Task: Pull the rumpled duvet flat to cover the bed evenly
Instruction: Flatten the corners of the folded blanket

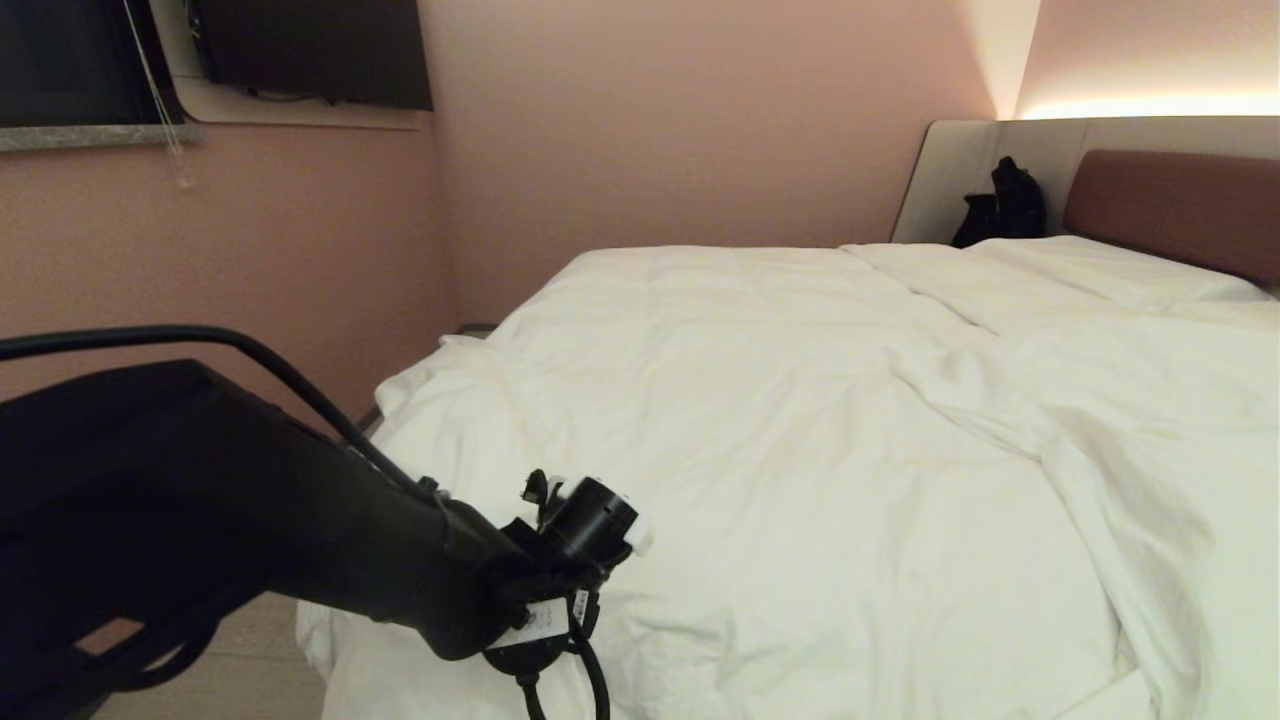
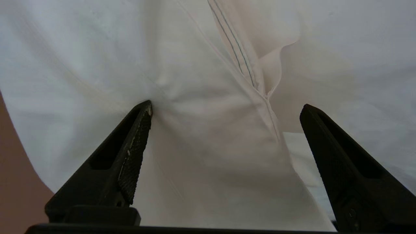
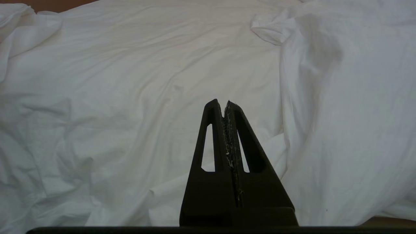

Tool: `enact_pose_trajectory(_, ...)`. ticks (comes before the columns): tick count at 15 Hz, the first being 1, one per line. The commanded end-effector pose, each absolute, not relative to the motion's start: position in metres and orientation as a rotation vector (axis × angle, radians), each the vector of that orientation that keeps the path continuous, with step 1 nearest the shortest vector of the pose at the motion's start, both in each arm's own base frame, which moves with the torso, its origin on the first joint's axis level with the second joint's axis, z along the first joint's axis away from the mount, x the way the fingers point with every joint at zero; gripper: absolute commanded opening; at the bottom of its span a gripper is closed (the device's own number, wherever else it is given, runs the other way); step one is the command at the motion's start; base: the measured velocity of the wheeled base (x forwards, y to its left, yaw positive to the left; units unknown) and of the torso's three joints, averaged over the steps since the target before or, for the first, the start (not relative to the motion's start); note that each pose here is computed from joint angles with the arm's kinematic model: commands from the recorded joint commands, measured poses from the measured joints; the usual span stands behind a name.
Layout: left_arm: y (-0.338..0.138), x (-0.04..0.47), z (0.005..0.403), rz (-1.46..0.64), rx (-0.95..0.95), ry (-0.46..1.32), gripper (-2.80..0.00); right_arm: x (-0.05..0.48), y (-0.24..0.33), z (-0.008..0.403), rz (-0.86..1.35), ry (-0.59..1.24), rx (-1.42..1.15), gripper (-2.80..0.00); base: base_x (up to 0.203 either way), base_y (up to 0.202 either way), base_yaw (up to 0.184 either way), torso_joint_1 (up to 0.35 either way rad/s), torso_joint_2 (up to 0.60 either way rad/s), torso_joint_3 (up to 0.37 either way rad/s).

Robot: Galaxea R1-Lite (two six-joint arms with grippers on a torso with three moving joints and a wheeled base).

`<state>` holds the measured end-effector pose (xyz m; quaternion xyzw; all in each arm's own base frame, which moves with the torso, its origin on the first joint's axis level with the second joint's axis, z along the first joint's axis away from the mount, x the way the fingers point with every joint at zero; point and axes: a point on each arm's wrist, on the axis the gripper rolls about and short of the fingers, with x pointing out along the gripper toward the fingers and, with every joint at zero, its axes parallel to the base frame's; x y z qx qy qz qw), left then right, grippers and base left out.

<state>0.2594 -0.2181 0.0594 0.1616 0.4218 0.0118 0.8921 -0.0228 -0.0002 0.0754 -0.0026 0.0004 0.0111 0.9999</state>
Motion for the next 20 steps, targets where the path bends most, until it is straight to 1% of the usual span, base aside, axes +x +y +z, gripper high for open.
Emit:
enact_pose_trajectory(1, -0.221, 0.262, 0.027, 0.147, 0.455, 0.865, 0.00, -0.023, 0.000, 0.075, 0.022, 0.000, -0.006, -2.80, 0.000, 0.000, 0.000, 0.000, 0.00, 0.000)
enact_pose_trajectory(3, -0.221, 0.263, 0.008, 0.220, 0.512, 0.856, 0.00, -0.023, 0.000, 0.075, 0.023, 0.000, -0.005, -2.80, 0.000, 0.000, 0.000, 0.000, 0.00, 0.000)
enact_pose_trajectory(8, -0.214, 0.264, -0.016, 0.377, 0.612, 0.798, 0.00, -0.023, 0.000, 0.075, 0.023, 0.000, -0.005, -2.80, 0.000, 0.000, 0.000, 0.000, 0.00, 0.000)
enact_pose_trajectory(19, -0.206, 0.258, -0.007, 0.407, 0.611, 0.782, 0.00, -0.023, 0.000, 0.075, 0.023, 0.000, -0.005, -2.80, 0.000, 0.000, 0.000, 0.000, 0.00, 0.000)
enact_pose_trajectory(20, -0.206, 0.258, -0.005, 0.407, 0.607, 0.780, -2.80, -0.023, 0.000, 0.075, 0.023, 0.000, -0.005, -2.80, 0.000, 0.000, 0.000, 0.000, 0.00, 0.000)
